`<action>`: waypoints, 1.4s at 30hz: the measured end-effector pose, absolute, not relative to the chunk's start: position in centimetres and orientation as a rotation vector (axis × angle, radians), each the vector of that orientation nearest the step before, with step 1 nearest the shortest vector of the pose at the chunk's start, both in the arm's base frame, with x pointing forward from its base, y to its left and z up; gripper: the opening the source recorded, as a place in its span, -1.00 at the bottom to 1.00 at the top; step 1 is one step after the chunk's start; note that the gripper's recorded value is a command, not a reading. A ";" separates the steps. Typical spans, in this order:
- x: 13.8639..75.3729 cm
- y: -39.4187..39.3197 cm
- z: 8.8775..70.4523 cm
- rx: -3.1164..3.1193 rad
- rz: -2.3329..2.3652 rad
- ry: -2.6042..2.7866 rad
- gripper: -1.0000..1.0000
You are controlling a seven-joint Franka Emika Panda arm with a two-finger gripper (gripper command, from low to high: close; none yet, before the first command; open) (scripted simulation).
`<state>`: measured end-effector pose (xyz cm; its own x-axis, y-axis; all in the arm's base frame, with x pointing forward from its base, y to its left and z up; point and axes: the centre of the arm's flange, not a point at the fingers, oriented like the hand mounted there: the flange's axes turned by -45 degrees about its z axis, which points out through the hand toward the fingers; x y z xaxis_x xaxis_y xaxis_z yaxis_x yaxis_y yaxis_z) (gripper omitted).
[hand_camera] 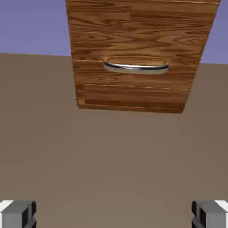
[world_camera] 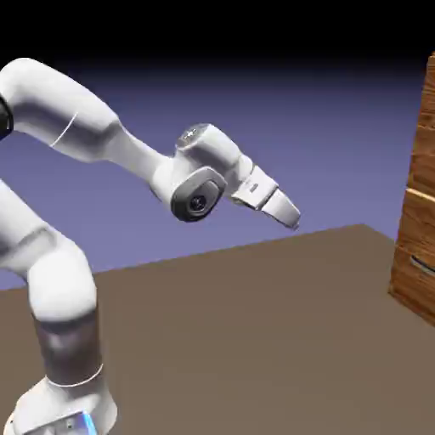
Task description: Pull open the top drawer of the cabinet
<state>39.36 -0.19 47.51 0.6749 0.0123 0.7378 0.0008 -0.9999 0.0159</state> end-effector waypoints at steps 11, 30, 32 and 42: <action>40.9 -3.4 61.9 2.626 1.666 -0.507 0.00; 45.0 2.2 75.5 2.308 2.213 -0.955 0.00; 46.1 3.0 75.7 2.298 2.254 -0.985 0.00; 54.0 6.0 73.8 2.324 2.406 -1.163 0.00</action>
<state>54.02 6.01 73.79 -0.0938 -0.6786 0.7285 -0.1496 -0.7138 -0.6842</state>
